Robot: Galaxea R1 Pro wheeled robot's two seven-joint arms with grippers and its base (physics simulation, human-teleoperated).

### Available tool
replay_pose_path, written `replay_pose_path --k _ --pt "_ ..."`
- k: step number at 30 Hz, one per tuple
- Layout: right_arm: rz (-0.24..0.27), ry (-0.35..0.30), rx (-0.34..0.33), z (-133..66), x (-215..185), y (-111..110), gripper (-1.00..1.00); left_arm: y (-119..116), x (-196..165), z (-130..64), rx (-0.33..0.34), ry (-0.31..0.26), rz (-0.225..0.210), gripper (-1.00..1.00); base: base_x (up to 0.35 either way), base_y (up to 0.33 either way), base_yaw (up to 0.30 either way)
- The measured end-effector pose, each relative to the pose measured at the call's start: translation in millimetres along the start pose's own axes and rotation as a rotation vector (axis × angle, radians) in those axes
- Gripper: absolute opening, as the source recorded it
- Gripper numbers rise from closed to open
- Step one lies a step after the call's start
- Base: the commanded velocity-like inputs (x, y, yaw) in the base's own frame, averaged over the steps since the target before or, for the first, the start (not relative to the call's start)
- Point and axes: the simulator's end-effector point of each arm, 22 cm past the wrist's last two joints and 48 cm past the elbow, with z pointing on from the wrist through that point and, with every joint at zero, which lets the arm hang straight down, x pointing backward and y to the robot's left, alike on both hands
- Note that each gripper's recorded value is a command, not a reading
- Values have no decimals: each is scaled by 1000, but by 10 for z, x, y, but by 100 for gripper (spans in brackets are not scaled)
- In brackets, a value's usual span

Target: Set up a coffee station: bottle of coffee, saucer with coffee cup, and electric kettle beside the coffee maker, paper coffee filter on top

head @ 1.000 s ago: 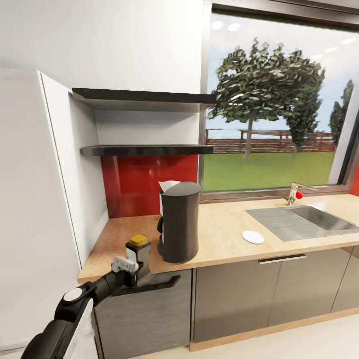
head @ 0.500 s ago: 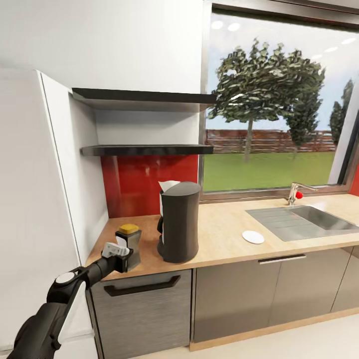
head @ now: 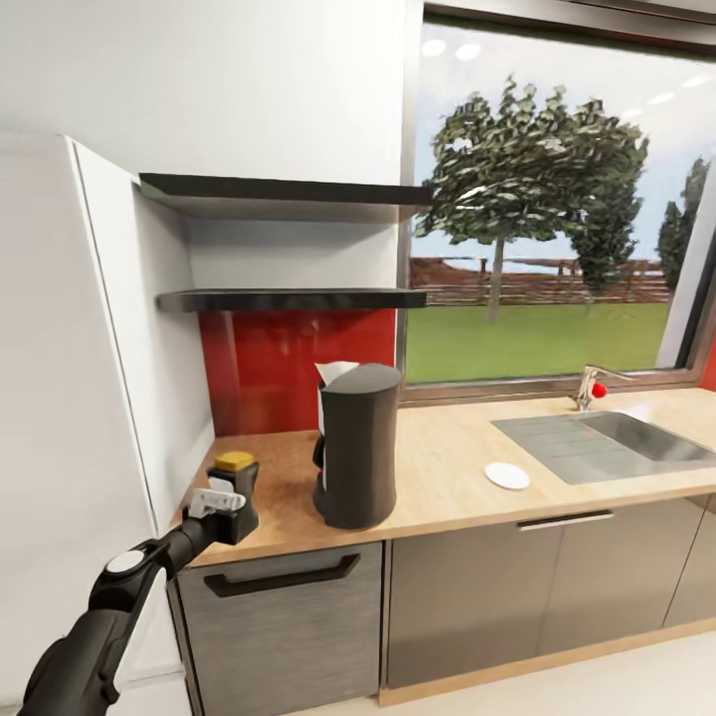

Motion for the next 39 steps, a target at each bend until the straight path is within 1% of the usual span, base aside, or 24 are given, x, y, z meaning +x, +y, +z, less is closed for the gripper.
replay_pose_path --k 2,5,19,22,23,25,27,28,29,32,39 --pt "2 22 -1 -8 104 1 100 -6 67 16 -1 14 -1 -100 314 0 0" --pt "3 31 -2 -12 148 7 100 -8 85 23 -1 15 -1 -100 326 0 0" --pt "2 35 -4 -13 169 19 100 33 235 93 -5 -6 5 -100 334 0 0" --pt "3 35 -4 -13 167 21 100 33 303 117 -4 1 3 -100 314 0 -112" --pt "3 35 -4 -12 166 22 100 40 383 137 -4 16 -1 -100 158 0 -157" --pt "3 34 -4 -12 162 20 100 43 401 145 -3 18 -5 -100 71 0 -71" --pt "2 35 -4 -11 162 23 100 43 366 145 -3 -4 5 -100 19 0 -19" --pt "2 35 -4 -11 163 24 100 32 339 143 0 -26 14 -100 7 0 -7" --pt "3 35 -4 -11 164 23 100 34 367 144 -1 -27 18 -100 4 0 -4" --pt "2 36 -4 -10 164 24 100 47 534 173 -1 -4 7 -100 7 0 -129" --pt "-1 35 -8 -11 164 49 100 49 547 189 -2 -2 1 -100 226 0 -77"
